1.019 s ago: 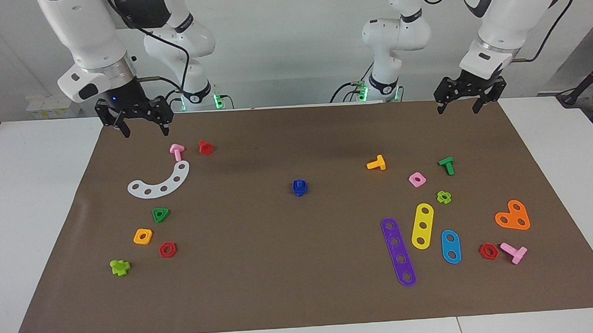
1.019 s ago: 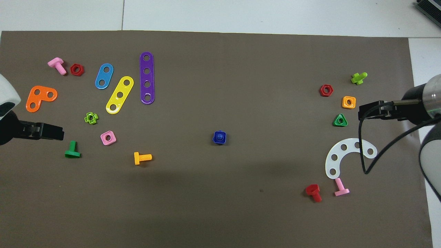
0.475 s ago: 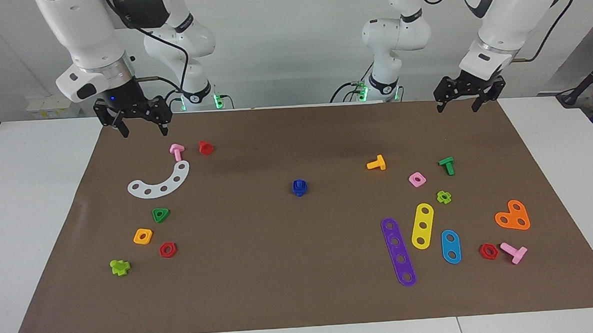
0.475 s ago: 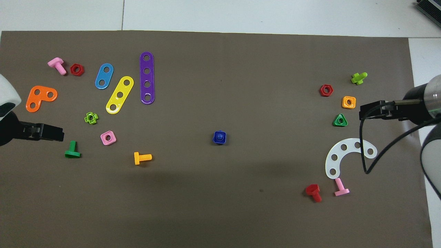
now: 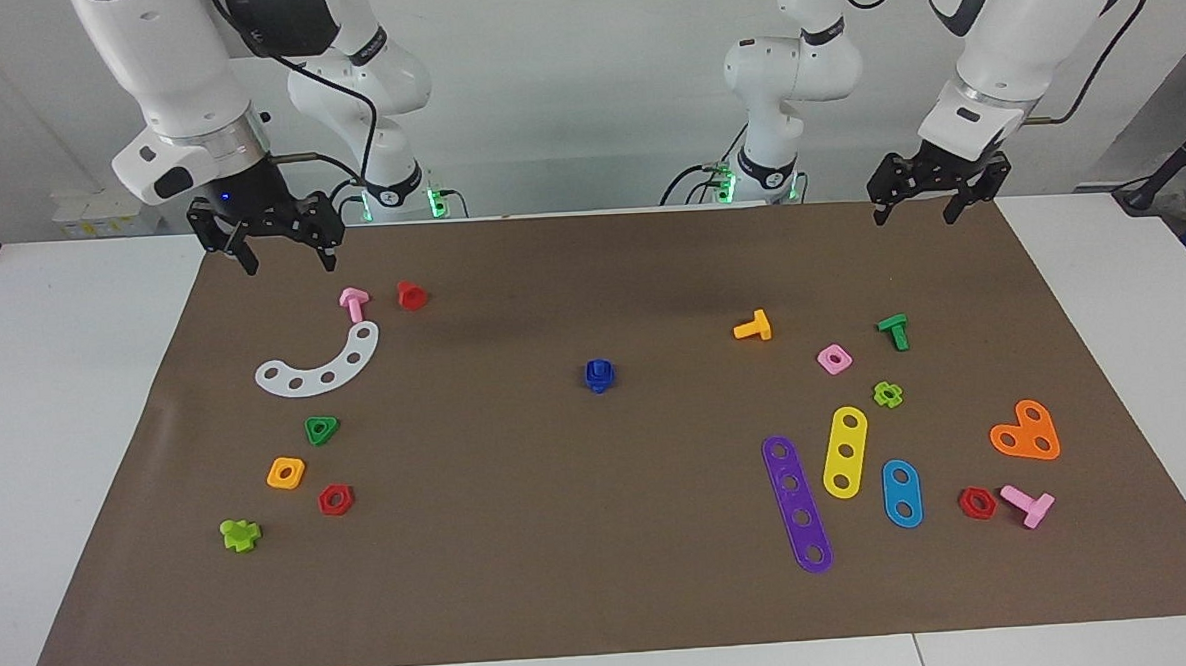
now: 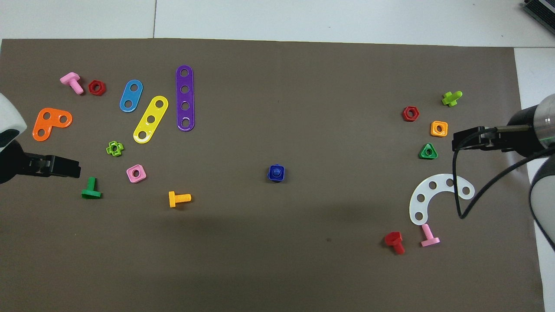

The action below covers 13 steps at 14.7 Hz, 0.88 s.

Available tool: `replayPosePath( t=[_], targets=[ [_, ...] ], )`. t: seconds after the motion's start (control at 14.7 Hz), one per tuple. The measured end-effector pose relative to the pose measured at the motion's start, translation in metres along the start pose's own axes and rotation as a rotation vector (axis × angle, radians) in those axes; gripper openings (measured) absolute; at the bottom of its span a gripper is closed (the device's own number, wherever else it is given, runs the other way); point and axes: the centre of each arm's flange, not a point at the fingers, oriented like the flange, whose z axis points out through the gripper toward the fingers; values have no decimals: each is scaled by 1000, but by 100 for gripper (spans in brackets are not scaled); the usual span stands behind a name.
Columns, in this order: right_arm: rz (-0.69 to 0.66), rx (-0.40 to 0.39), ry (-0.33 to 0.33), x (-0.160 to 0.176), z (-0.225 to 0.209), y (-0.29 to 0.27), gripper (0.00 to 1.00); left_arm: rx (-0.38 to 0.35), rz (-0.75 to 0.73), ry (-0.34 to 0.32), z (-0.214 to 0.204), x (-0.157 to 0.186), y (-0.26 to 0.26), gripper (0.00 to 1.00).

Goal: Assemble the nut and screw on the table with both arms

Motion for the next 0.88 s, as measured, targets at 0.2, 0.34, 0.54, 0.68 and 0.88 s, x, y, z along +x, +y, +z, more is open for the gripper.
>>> replayPosePath(
  t=[0.2, 0.34, 0.54, 0.68, 0.88],
  targets=[
    [0, 0, 0, 0, 0, 0, 100, 0, 1, 4, -3, 0, 0, 100],
    [0, 0, 0, 0, 0, 0, 100, 2, 1, 3, -5, 3, 1, 100],
    [0, 0, 0, 0, 0, 0, 100, 4, 1, -3, -6, 7, 1, 100],
    [0, 0, 0, 0, 0, 0, 100, 5, 1, -5, -5, 7, 1, 100],
    [0, 0, 0, 0, 0, 0, 100, 5, 1, -4, -4, 8, 1, 100]
  ],
)
